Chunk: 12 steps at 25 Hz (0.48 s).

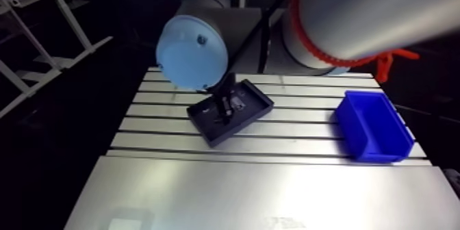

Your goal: Pick up the M10 bolt from the tray and put it into the blue bin.

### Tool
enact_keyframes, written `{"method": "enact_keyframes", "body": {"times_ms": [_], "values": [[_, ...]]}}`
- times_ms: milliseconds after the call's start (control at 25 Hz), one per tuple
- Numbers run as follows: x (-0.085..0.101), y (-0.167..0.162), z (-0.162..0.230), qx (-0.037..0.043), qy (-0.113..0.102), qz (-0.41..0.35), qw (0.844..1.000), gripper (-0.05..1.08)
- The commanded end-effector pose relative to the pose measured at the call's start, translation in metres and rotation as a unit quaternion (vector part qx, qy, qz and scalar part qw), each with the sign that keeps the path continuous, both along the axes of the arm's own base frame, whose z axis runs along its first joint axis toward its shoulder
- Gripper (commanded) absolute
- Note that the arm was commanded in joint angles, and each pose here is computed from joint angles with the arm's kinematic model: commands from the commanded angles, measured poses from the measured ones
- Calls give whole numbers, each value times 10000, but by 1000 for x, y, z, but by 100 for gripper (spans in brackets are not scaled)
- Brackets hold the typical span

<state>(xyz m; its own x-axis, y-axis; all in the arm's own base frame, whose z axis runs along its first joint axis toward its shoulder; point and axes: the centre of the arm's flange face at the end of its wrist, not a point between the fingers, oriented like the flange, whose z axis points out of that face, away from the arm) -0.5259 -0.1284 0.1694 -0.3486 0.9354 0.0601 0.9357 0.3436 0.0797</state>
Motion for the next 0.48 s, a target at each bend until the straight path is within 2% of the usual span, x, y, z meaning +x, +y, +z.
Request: {"method": "enact_keyframes", "body": {"times_ms": [40, 480], "values": [[1, 0, -1, 30, 32, 8, 10000, 66], [1, 0, 0, 14, 78, 7, 10000, 64]]}}
